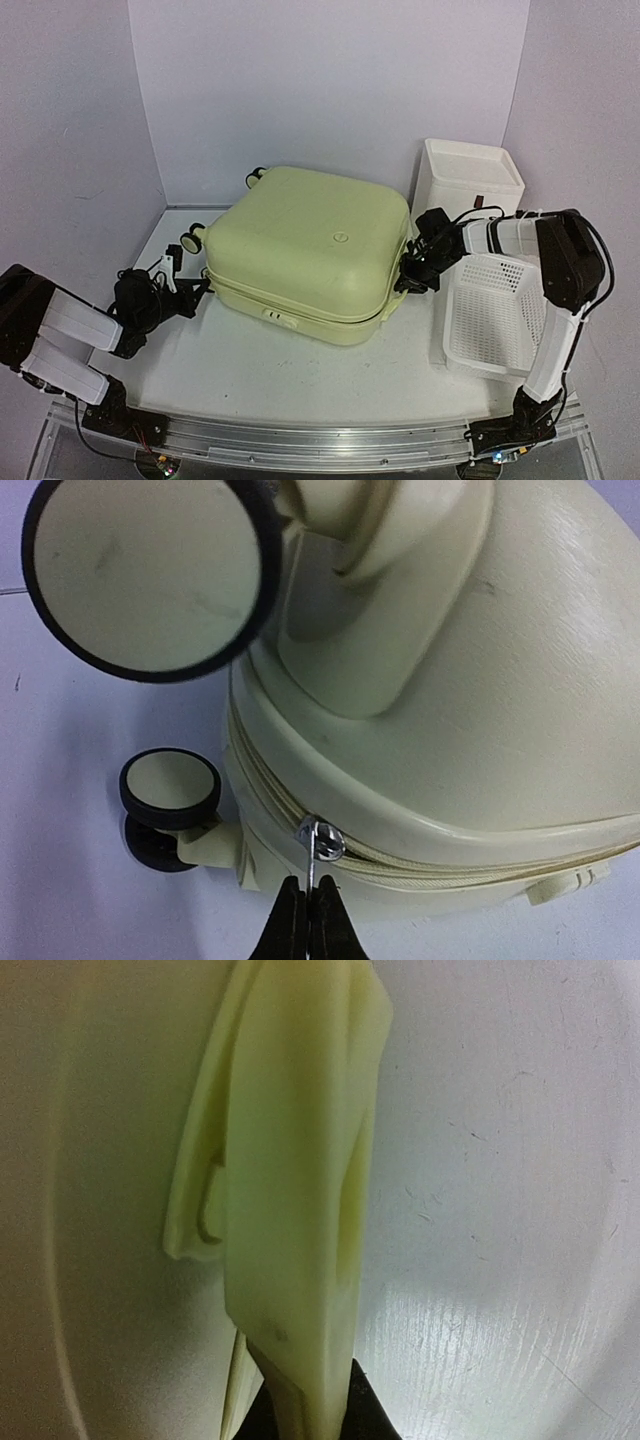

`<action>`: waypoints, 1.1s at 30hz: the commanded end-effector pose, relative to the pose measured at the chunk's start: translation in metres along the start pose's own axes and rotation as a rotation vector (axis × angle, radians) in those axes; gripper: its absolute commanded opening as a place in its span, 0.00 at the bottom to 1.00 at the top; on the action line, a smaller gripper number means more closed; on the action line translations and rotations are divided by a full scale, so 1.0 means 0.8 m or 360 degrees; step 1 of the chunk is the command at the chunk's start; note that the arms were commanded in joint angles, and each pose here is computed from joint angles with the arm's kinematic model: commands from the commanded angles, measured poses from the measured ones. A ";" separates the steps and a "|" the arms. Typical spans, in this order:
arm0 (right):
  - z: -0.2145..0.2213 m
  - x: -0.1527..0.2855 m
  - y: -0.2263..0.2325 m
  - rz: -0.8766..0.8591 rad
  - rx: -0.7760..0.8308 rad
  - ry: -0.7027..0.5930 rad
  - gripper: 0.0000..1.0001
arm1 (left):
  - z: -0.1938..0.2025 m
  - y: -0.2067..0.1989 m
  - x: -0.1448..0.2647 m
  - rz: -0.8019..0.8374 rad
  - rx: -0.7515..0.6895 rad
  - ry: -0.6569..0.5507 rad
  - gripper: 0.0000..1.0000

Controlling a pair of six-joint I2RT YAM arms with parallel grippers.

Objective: Open, take out, and arrange the luggage

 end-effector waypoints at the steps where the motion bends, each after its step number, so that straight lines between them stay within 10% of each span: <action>1: -0.023 0.015 -0.021 0.0087 0.0212 0.0045 0.00 | -0.080 0.050 -0.016 -0.0205 -0.0001 -0.0366 0.00; 33: -0.035 0.013 0.006 -0.0190 0.0915 0.0567 0.00 | -0.114 0.199 -0.127 0.0277 0.0590 -0.0067 0.00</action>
Point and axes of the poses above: each gripper's point midway between its finger pads, its own x axis back along the fingers, its own y axis along the line the jaws close on, z = x × y, the point moved 8 cm from there along x, back along the fingers, and after that the axes turned 6 degrees about -x, right-handed, at the moved point
